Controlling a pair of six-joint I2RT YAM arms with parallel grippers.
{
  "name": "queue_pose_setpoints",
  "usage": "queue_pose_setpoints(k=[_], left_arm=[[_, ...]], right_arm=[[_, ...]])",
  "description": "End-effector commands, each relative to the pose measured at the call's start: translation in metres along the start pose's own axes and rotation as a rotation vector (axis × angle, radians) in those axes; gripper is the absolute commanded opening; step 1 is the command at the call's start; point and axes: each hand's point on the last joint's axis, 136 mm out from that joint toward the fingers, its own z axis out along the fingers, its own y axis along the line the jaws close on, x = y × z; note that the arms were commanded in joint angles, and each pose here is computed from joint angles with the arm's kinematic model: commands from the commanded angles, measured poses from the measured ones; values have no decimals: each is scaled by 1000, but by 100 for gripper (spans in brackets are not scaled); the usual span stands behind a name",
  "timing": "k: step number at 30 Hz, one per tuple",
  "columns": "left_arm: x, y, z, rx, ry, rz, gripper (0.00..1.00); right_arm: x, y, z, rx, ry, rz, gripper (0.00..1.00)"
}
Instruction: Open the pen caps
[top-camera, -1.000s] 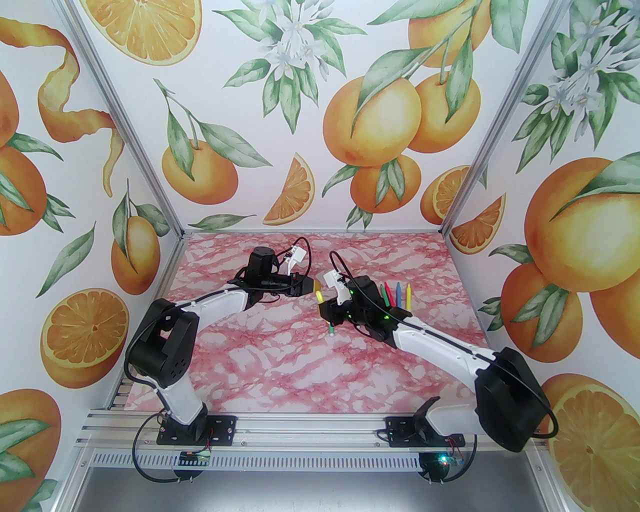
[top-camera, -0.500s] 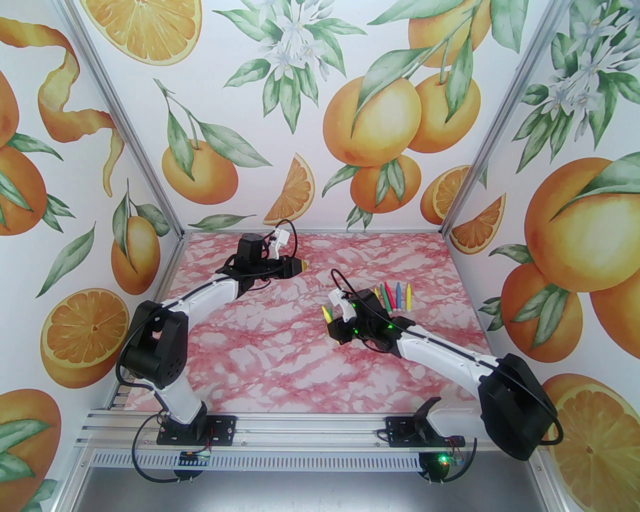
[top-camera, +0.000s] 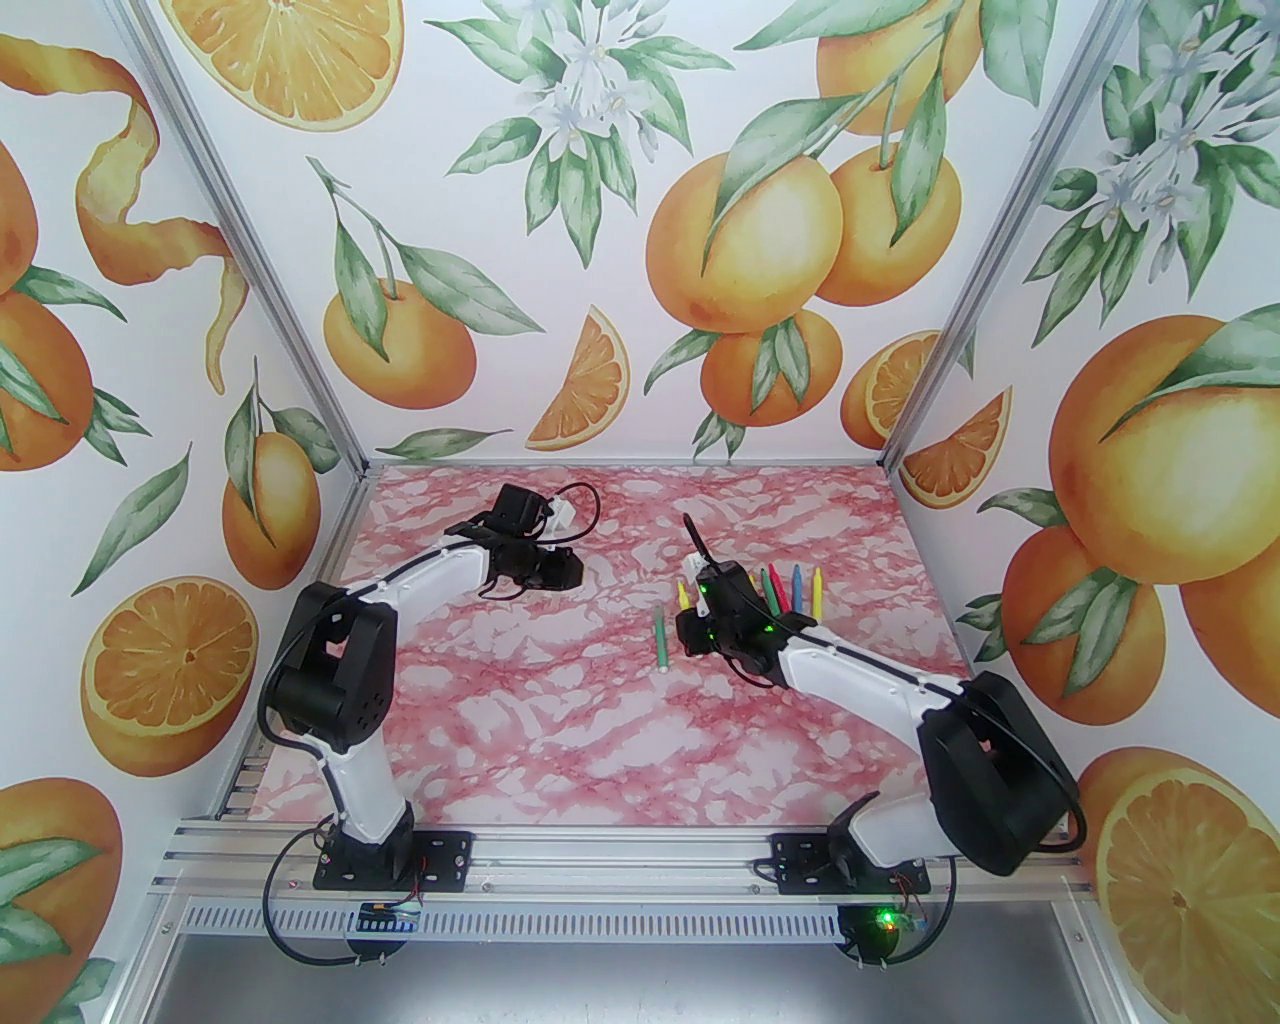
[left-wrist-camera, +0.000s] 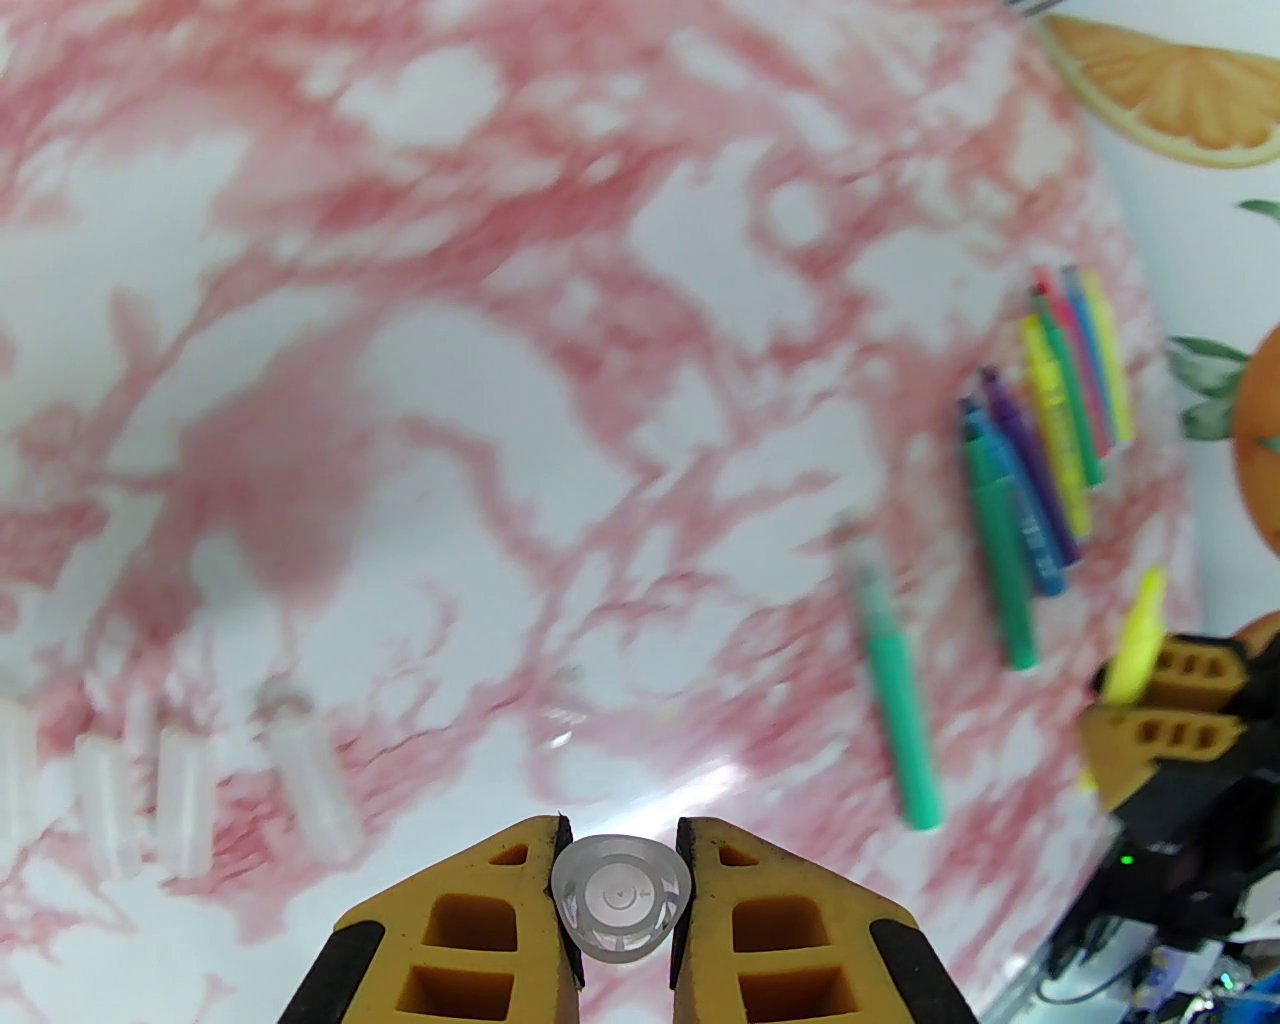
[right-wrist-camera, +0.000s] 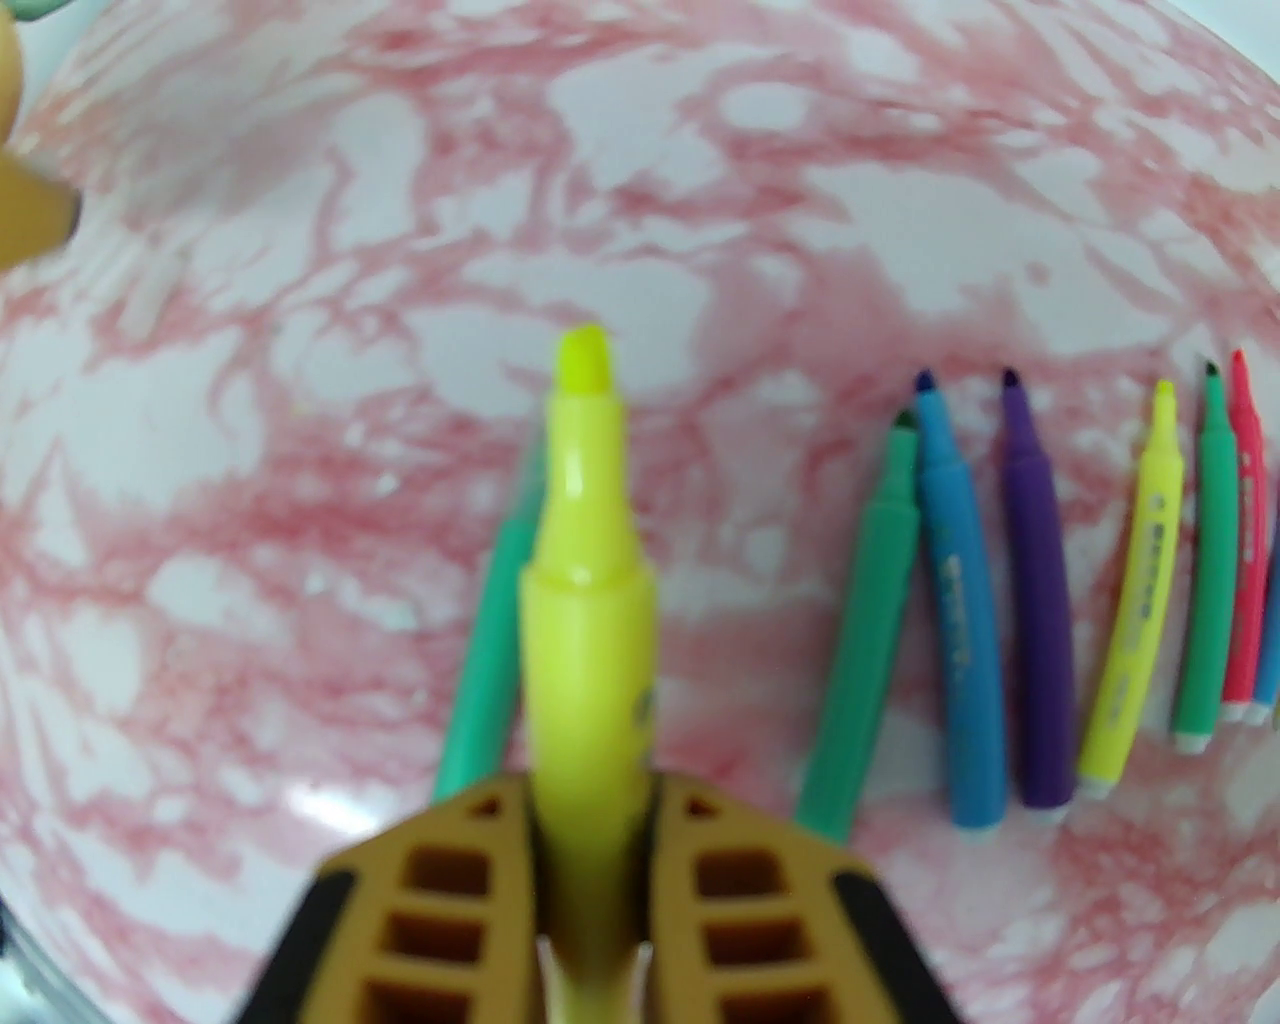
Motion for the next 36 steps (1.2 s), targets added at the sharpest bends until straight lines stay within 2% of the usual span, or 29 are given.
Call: queue_pose_setpoints(k=[1,8,23,31,36], left_arm=[[2,7,2,-79,46,47,3],[10,16,16,-132,95,62,6],[21,28,38,-170,155,67,19],[22,33,45,-178,167,63,33],[22,32,44,-178,165,64,37]], right_arm=[[-9,-19,8,112,-3,48,0],[4,-27,28,164,68,61,0],[17,-35,44,191,120,77,0],[21,-38,48,207,143,73,7],[22,-39,50,214,152,70,10]])
